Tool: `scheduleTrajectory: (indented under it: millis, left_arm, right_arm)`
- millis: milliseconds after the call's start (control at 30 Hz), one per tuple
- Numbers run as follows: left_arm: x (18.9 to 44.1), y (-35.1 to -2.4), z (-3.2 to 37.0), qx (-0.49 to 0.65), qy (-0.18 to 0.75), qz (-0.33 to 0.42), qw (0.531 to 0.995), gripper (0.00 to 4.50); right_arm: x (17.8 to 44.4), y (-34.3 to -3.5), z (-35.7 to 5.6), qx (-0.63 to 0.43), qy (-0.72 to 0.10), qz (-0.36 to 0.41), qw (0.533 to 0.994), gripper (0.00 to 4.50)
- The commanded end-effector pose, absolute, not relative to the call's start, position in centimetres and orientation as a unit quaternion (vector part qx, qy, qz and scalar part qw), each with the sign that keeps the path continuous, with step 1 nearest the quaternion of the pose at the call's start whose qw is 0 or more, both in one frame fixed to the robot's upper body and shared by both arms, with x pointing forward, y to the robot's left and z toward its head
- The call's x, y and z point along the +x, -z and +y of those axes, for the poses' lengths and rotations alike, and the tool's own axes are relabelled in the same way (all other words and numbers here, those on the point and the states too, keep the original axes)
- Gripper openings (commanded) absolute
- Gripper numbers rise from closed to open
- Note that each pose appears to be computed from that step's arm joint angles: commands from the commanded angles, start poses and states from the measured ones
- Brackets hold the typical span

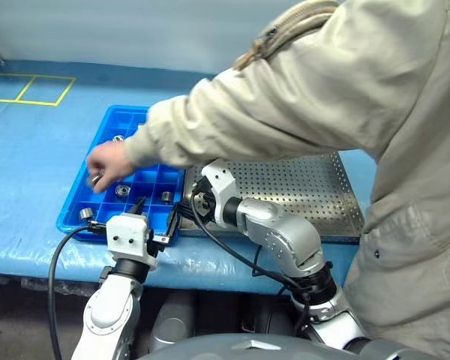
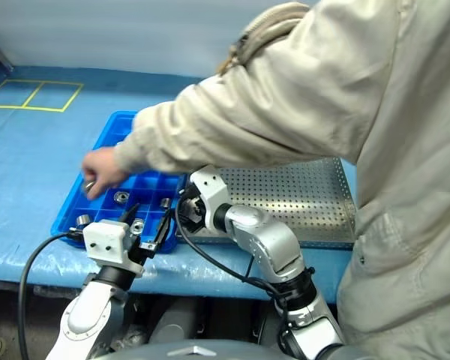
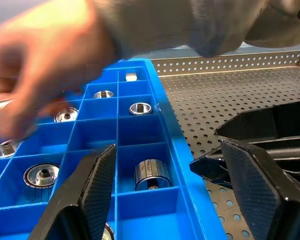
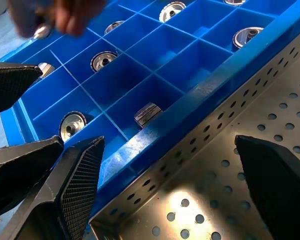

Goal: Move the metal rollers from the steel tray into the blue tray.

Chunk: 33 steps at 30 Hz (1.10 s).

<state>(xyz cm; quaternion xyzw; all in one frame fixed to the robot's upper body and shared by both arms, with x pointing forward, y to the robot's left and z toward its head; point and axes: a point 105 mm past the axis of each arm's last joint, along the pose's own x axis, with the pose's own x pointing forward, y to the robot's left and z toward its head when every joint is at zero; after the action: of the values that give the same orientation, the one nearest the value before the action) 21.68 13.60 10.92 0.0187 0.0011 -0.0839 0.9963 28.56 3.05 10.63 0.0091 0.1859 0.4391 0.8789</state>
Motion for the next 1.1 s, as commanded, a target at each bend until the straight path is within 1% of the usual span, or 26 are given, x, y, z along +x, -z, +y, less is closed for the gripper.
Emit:
scheduleTrajectory:
  millis: [33,867,1100]
  left_arm:
    - [21.64,-11.56,13.14,0.020,0.094,-0.010,0.995,3.65]
    - [22.12,-11.73,12.24,0.018,0.113,-0.010,0.993,3.65]
    - [22.27,-11.83,12.96,0.021,0.084,-0.011,0.996,3.65]
  right_arm:
    - [28.05,-12.08,3.66,0.017,-0.454,0.160,0.876,4.41]
    - [27.84,-11.89,3.52,0.017,-0.447,0.161,0.880,4.41]
    - [27.95,-12.03,3.37,0.014,-0.444,0.152,0.883,4.41]
